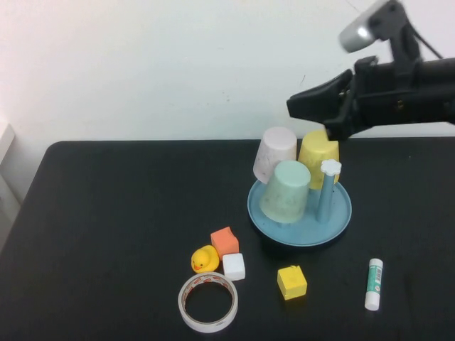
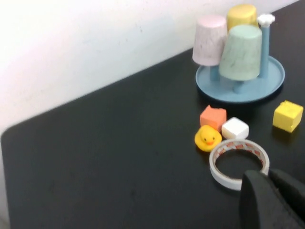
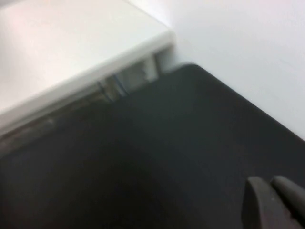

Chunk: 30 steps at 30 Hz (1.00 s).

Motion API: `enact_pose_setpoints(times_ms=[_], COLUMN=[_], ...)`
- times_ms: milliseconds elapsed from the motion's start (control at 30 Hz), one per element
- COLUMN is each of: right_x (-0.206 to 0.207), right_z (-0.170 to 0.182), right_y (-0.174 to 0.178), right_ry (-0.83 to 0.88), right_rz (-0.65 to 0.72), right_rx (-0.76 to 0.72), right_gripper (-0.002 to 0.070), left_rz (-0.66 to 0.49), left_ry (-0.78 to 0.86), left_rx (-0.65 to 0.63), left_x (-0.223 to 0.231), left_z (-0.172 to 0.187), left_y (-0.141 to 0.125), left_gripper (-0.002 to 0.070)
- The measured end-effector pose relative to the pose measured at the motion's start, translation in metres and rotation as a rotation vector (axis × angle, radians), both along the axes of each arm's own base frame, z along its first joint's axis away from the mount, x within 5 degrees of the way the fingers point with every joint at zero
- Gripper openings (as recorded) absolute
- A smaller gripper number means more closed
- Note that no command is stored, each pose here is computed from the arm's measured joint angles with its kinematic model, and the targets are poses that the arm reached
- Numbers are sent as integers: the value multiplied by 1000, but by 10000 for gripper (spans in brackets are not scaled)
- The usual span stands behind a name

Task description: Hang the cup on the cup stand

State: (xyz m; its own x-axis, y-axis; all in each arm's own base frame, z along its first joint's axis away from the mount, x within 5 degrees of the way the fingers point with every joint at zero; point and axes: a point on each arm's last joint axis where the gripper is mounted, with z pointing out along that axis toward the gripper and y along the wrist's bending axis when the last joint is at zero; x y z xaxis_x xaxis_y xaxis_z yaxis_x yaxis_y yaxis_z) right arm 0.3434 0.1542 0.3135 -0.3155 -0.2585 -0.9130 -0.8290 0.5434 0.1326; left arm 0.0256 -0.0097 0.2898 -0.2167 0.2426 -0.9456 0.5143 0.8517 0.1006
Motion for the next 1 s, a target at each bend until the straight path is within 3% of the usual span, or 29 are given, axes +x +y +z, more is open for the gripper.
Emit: enact_pose_setpoints(times_ms=[167,400,633,1000], right_x=[-46,-124,-193,-279], right_z=[32,57,51,36], right_y=[-11,-35,-60,-84], right_ry=[-63,-248,-362,-565], right_rz=[17,-29,-108,-119], right_rx=[48,75,85,146], right_gripper=[9,8,6,6], left_rz=[7,12,14,14], left_ry=[4,-30,-29,-29], left_rx=[-40,-48,-43,-43], left_x=[-1,2,3,3], left_z=[-28,-35,-36,-36], left_y=[1,-1,-1,-1], left_gripper=[0,0,0,0])
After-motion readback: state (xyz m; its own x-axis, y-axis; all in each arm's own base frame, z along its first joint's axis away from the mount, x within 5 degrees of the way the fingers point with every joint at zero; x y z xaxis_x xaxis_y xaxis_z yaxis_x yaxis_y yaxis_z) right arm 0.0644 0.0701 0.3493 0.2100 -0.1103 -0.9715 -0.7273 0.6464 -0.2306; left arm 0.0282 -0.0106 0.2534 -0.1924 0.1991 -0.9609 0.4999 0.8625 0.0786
